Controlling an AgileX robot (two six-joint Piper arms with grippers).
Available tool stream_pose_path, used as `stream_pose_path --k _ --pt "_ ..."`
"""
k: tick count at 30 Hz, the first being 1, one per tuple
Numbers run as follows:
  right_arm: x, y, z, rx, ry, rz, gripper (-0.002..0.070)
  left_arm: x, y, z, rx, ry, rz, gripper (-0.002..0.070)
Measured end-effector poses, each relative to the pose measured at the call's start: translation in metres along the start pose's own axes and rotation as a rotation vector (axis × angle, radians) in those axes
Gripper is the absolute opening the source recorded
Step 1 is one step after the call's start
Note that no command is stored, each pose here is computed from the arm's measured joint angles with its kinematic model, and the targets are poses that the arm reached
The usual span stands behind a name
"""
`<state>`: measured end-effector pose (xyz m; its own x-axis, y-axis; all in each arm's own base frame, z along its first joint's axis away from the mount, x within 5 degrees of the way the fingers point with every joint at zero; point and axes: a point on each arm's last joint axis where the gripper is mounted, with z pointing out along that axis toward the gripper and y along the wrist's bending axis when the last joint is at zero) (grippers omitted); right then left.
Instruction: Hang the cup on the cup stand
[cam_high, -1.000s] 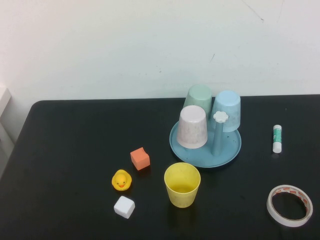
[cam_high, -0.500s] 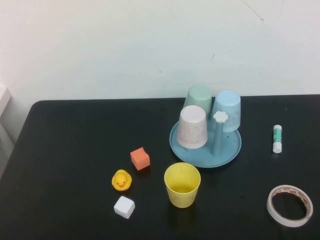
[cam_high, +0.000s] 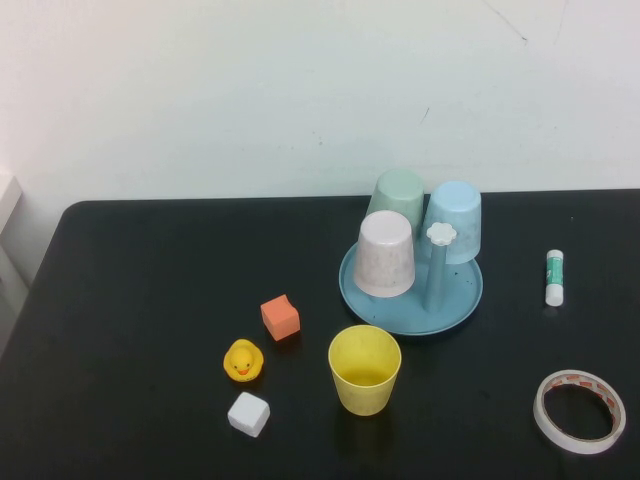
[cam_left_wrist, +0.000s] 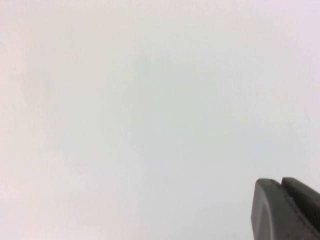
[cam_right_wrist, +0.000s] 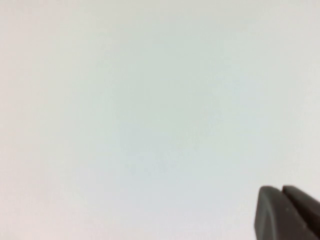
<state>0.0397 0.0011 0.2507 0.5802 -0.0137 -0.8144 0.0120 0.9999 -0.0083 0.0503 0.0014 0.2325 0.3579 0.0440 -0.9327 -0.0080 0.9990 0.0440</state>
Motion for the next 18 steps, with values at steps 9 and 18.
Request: stream_pose_path --k 9,18 --pt "-0.003 0.000 0.000 -0.002 -0.037 0.014 -0.0001 -0.017 0.004 -0.002 -0.046 -0.185 -0.006 -0.0001" --pt "-0.017 -0.005 0.017 0.051 0.543 -0.015 -0.0001 -0.054 -0.002 0.007 0.070 0.113 0.030 -0.0001"
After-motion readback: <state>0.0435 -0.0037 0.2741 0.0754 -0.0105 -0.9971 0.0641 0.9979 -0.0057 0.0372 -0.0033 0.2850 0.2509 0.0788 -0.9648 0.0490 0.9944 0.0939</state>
